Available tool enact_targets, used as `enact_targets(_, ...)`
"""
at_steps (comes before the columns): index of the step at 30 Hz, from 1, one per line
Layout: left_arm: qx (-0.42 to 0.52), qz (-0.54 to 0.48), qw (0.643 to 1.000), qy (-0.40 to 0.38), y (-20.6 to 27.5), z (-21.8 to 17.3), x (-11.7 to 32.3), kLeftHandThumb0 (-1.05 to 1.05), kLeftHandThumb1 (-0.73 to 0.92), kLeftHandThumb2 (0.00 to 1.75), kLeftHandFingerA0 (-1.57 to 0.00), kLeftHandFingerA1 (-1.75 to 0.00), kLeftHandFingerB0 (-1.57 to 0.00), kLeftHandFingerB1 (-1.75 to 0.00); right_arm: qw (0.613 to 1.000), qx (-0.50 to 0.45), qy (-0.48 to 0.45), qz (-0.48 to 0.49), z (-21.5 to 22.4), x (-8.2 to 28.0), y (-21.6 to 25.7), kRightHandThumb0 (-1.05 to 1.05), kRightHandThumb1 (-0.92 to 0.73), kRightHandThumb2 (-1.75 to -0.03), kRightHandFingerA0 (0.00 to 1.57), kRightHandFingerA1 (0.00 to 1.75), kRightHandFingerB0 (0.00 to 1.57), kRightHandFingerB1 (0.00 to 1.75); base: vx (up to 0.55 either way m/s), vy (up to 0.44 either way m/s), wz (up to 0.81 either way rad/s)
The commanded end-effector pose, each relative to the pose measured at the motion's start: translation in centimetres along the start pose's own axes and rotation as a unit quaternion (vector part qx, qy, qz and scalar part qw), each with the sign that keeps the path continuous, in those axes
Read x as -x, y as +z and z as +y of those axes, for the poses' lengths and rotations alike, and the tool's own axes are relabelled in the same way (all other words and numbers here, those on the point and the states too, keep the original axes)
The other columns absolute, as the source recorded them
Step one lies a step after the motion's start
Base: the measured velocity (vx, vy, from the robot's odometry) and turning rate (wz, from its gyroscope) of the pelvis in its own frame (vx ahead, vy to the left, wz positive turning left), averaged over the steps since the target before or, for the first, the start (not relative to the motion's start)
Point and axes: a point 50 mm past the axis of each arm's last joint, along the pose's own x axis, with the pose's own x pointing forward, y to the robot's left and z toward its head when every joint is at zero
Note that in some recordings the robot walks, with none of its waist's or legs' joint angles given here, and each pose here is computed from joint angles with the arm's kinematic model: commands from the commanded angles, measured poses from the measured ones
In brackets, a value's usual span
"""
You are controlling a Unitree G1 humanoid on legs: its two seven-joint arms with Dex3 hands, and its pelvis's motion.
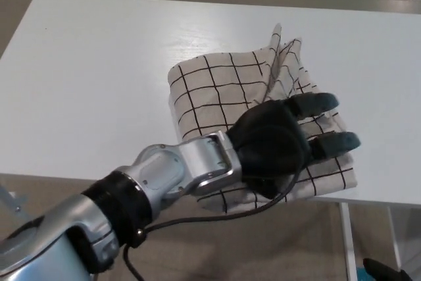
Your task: Use the left hand to fold a white towel with checkered patterns in half.
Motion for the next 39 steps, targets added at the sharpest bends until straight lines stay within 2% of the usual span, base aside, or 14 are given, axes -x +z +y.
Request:
enact_targets(1, 0.144, 0.015, 0.988, -0.058, 1.1, 4.6, -3.0, -0.98, 0.60, 0.64, 0.00, 0.00, 0.00, -0.10, 1.000, -0.016, -0.004, 0.009, -0.1, 0.1, -0.5, -0.38, -0.83, -0.64, 0.42, 0.65, 0.44, 0.56, 0.00, 0.000, 0.00)
enact_targets(12, 0.124, -0.060, 0.990, -0.031, 3.6, 8.9, -1.4, -0.94, 0.65, 0.63, 0.00, 0.00, 0.00, 0.00, 1.000, -0.017, 0.006, 0.026, 0.6, -0.1, -0.7, -0.41, -0.84, -0.65, 0.50, 0.86, 0.43, 0.46, 0.00, 0.000, 0.00)
enact_targets(14, 0.118, -0.086, 0.989, -0.021, 4.6, 9.9, -0.9, -0.94, 0.66, 0.62, 0.00, 0.00, 0.00, 0.00, 0.999, -0.011, 0.017, 0.030, 0.4, 0.3, -1.0, -0.44, -0.84, -0.65, 0.46, 0.74, 0.41, 0.47, 0.00, 0.000, 0.00)
enact_targets(15, 0.114, -0.095, 0.989, -0.013, 4.9, 10.4, -0.6, -1.00, 0.57, 0.93, 0.00, 0.00, 0.00, -0.10, 0.999, -0.004, 0.022, 0.028, 0.3, 0.4, -1.1, -0.46, -0.86, -0.65, 0.43, 0.70, 0.41, 0.50, 0.00, 0.000, 0.00)
enact_targets(20, 0.098, -0.116, 0.988, 0.017, 5.4, 11.7, 0.9, -0.99, 0.59, 0.95, 0.00, 0.00, 0.00, -0.09, 0.999, -0.021, 0.027, 0.039, -0.3, 0.6, -1.2, -0.52, -0.82, -0.64, 0.38, 0.66, 0.39, 0.60, 0.00, 0.000, 0.00)
enact_targets(23, 0.096, -0.136, 0.984, 0.068, 5.7, 13.6, 3.4, -1.05, 0.62, 0.98, 0.00, 0.00, 0.00, -0.07, 0.999, 0.003, 0.026, 0.022, -1.0, -0.1, -1.3, -0.45, -0.83, -0.65, 0.46, 0.63, 0.46, 0.47, 0.00, 0.000, 0.00)
enact_targets(29, 0.133, -0.158, 0.970, 0.129, 6.2, 16.0, 6.5, -1.01, 0.58, 0.97, 0.00, 0.00, 0.00, -0.11, 0.998, 0.058, 0.010, 0.012, -0.4, 0.4, -1.2, -0.37, -0.83, -0.64, 0.54, 1.01, 0.49, 0.70, 0.00, 0.000, 0.00)
enact_targets(30, 0.173, -0.165, 0.960, 0.146, 6.3, 16.6, 8.2, -1.01, 0.56, 0.96, 0.00, 0.00, 0.00, -0.11, 0.989, 0.135, 0.050, -0.012, -0.6, 0.7, -1.3, -0.36, -0.81, -0.64, 0.61, 0.91, 0.49, 0.66, 0.00, 0.000, 0.00)
enact_targets(31, 0.206, -0.169, 0.952, 0.151, 6.2, 16.7, 9.0, -0.95, 0.57, 0.95, 0.00, 0.00, -0.11, -0.21, 0.971, 0.216, 0.100, -0.018, -0.9, 0.3, -1.1, -0.43, -0.78, -0.62, 0.23, 0.44, 0.26, 0.38, 0.00, 0.000, 0.00)
enact_targets(33, 0.244, -0.174, 0.942, 0.154, 6.1, 16.8, 10.0, -0.95, 0.57, 0.95, 0.00, 0.00, -0.11, -0.21, 0.939, 0.310, 0.150, -0.023, -1.3, -0.1, -0.9, -0.43, -0.78, -0.62, 0.23, 0.44, 0.26, 0.38, 0.00, 0.000, 0.00)
enact_targets(35, 0.312, -0.174, 0.922, 0.145, 5.6, 16.9, 11.9, -0.90, 0.49, 0.74, 0.00, -0.12, -0.13, -0.38, 0.977, 0.180, 0.103, -0.038, -1.5, 1.0, -1.2, -0.49, -0.82, -0.64, 0.32, 0.46, 0.37, 0.36, 0.00, 0.000, 0.00)
enact_targets(37, 0.364, -0.177, 0.904, 0.138, 5.4, 16.9, 13.3, -0.83, 0.48, 0.85, -0.05, -0.17, -0.11, -0.45, 0.997, 0.051, 0.047, -0.021, -1.8, 2.4, -1.8, -0.47, -0.83, -0.65, 0.37, 0.55, 0.42, 0.53, 0.00, 0.000, 0.00)
enact_targets(38, 0.403, -0.177, 0.887, 0.143, 5.2, 16.6, 14.4, -0.39, 0.24, 0.89, 0.00, -0.50, -0.01, -0.47, 1.000, 0.010, 0.019, 0.009, -1.4, 2.6, -2.1, -0.38, -0.86, -0.65, 0.44, 0.77, 0.46, 0.61, 0.00, 0.000, 0.00)
enact_targets(39, 0.445, -0.174, 0.866, 0.149, 5.0, 16.1, 15.6, -0.78, 0.47, 0.83, -0.12, -0.41, -0.25, -0.46, 0.999, -0.002, 0.008, 0.031, -1.2, 2.5, -2.3, -0.38, -0.86, -0.65, 0.47, 0.82, 0.46, 0.59, 0.00, 0.000, 0.00)
